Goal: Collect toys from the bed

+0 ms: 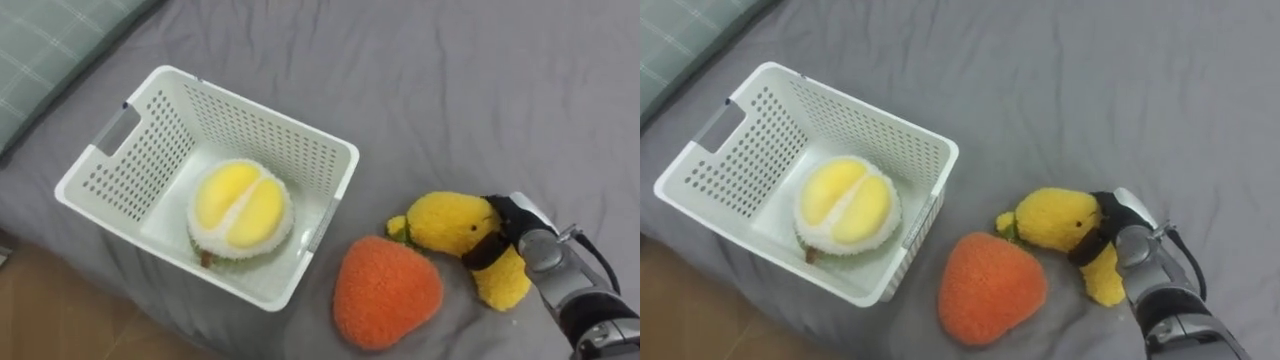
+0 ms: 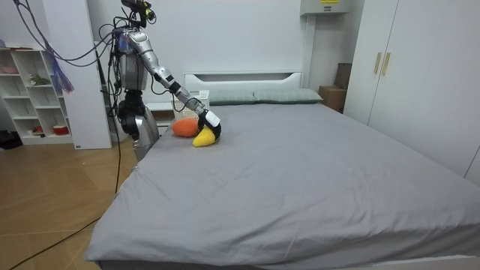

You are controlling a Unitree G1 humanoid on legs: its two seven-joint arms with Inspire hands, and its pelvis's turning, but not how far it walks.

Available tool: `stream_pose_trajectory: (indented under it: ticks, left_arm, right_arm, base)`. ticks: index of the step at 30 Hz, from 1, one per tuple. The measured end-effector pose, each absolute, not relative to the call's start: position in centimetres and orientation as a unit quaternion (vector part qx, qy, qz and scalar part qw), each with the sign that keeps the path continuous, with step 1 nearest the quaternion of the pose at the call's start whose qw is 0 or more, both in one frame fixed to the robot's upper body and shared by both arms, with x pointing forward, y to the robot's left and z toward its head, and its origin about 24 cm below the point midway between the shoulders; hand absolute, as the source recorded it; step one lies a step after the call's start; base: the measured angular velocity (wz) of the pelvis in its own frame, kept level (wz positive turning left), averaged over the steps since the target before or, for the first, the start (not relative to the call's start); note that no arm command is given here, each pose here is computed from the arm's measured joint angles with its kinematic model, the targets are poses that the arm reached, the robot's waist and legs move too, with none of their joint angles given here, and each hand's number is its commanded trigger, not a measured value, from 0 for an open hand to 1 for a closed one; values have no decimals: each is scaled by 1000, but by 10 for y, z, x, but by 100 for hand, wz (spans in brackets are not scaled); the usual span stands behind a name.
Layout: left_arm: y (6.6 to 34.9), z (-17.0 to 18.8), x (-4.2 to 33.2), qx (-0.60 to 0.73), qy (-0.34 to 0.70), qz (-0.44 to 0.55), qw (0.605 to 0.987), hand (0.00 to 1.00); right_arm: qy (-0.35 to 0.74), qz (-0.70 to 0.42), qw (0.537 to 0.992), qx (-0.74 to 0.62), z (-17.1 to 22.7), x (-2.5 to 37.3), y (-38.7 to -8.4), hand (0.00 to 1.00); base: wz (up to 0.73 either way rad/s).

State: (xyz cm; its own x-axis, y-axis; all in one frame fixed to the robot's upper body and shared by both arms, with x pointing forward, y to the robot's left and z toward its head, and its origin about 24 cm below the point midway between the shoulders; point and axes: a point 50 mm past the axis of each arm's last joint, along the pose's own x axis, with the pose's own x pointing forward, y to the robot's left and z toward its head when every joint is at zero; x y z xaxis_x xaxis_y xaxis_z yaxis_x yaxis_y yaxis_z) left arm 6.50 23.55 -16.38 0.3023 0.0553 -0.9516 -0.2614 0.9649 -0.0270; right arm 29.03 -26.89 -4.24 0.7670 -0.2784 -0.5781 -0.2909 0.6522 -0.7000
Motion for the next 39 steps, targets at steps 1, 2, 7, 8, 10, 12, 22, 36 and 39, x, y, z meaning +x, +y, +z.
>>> stream_pose_trajectory:
  ticks: [1, 2, 7, 8, 10, 12, 22, 36, 39]
  left_arm:
    - [235, -164, 64, -89, 584, 98, 801, 0]
    - [235, -164, 63, -89, 585, 99, 800, 0]
    - [235, -164, 65, -92, 584, 100, 800, 0]
    - [235, -164, 65, -91, 584, 99, 801, 0]
    - [235, -164, 66, -91, 583, 100, 801, 0]
    - [236, -164, 66, -91, 582, 100, 802, 0]
    - [239, -164, 62, -91, 585, 107, 799, 0]
    - [243, -163, 50, -97, 583, 121, 797, 0]
    - [243, -163, 50, -86, 586, 113, 798, 0]
  right_arm:
    - [347, 3, 839, -420, -44, 288, -270, 100]
    - [353, 2, 836, -419, -46, 286, -271, 100]
    - [357, 2, 837, -416, -47, 285, -272, 100]
    - [356, 3, 836, -416, -47, 285, -272, 100]
    - [356, 2, 837, -416, -47, 285, -272, 100]
    - [354, 2, 838, -416, -46, 286, -271, 100]
    - [210, -3, 886, -413, 5, 325, -247, 100]
    - [-2, 23, 904, -427, 77, 325, -201, 100]
    - [-22, 25, 904, -426, 85, 325, -196, 100]
  base:
    - [18]
    - [15]
    - [2]
    - [0]
    - [0]
    - [0]
    - [-3]
    - [-7]
    - [0]
